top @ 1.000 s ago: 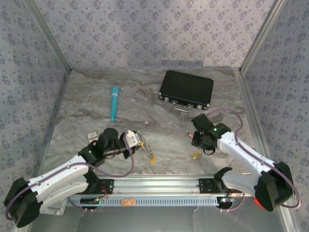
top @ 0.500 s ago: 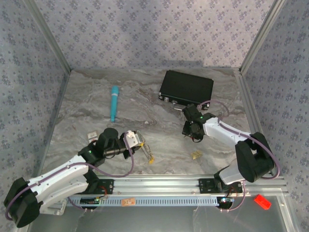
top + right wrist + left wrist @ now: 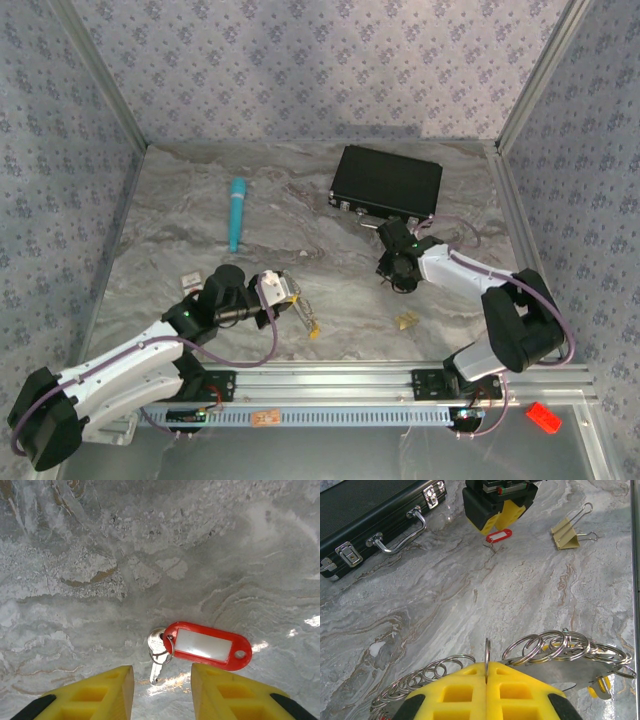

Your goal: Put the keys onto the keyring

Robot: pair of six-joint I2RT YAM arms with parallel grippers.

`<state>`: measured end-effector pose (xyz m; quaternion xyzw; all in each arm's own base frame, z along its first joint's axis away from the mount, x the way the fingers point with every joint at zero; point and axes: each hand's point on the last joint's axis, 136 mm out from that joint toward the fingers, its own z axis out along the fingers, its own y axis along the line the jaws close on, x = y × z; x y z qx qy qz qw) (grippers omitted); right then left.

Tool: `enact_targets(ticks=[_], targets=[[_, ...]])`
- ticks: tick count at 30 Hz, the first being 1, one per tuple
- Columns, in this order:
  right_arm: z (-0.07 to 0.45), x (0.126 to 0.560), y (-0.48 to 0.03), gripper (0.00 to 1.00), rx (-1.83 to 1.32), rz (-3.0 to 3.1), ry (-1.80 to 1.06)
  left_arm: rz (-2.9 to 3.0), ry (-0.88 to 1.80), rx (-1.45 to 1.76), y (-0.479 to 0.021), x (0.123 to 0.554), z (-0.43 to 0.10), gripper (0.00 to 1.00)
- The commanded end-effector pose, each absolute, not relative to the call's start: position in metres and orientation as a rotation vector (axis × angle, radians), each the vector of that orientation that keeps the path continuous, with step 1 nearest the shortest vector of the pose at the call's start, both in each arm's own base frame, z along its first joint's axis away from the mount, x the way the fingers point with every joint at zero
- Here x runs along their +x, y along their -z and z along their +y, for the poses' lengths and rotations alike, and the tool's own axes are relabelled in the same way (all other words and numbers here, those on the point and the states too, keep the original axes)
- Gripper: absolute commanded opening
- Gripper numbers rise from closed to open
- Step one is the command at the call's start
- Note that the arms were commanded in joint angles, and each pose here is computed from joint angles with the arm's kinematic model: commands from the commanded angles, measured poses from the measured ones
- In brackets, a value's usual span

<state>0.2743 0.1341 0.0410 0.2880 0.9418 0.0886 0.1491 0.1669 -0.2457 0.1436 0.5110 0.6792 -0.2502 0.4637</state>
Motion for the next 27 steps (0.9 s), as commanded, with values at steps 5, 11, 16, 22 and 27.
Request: enact_targets(ticks=[5,11,16,22,27], targets=[[0.131,0.273,-0.028,0.35,0.921,2.698,-0.218,1.578,0.64,1.258,-0.169,0.166,-0.254,0.0],[0.131,0.275,-0.025,0.33,0.91,2.707,-0.201,1.576,0.641,1.258,-0.169,0.166,-0.254,0.0],[0.133,0.275,-0.022,0.32,0.9,2.717,-0.191,1.579,0.641,1.259,-0.168,0.166,-0.254,0.0],[0.138,0.278,-0.018,0.28,0.861,2.738,-0.17,1.576,0.639,1.261,-0.168,0.166,-0.254,0.0],[0.145,0.28,-0.02,0.16,0.792,2.754,-0.16,1.577,0.639,1.261,-0.168,0.166,-0.254,0.0]])
